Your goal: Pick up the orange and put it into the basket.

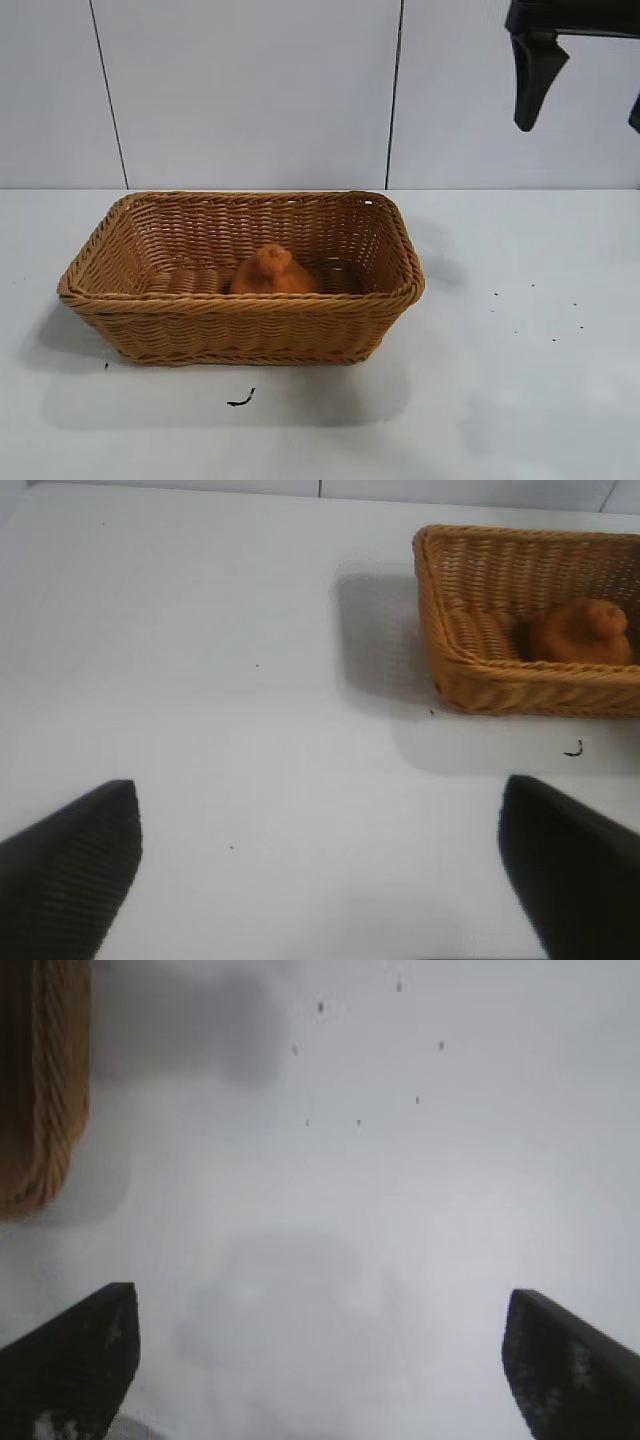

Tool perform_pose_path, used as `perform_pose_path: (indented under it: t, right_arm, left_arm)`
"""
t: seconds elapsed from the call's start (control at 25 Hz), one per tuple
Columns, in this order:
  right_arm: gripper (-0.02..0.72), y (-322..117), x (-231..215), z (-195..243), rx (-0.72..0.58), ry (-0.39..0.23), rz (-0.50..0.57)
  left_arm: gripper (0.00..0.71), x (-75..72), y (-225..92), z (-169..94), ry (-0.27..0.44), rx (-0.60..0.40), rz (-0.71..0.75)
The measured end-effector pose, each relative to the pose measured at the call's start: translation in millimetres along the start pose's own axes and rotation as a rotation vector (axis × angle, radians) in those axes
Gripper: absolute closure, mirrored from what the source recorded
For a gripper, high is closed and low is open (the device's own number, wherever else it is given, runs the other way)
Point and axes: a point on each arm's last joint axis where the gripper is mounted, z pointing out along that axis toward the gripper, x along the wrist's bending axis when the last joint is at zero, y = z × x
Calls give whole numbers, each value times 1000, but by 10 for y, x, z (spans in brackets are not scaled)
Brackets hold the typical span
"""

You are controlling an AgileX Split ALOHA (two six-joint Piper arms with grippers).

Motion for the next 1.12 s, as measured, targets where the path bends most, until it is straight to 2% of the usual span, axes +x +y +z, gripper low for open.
perform_pose_path:
  t: [0.2,0.44,0.6,0.8,1.12]
  right_arm:
    - [22,-751,-57,77,-45,3,-6]
    - [22,-1453,-105,168,-281,18,-59]
    - [22,-1693,-121,-13,-498,32,-61]
    - [22,-1951,-129,-162,-680,61,-38]
    - [22,-2162,-170,-228,-823,-19,97]
  left_arm:
    - [14,0,0,0,0,0,0]
    - [14,1,0,0,1,0,0]
    - [14,1,0,0,1,0,0]
    - [14,1,0,0,1,0,0]
    - [14,2,0,0,2,0,1]
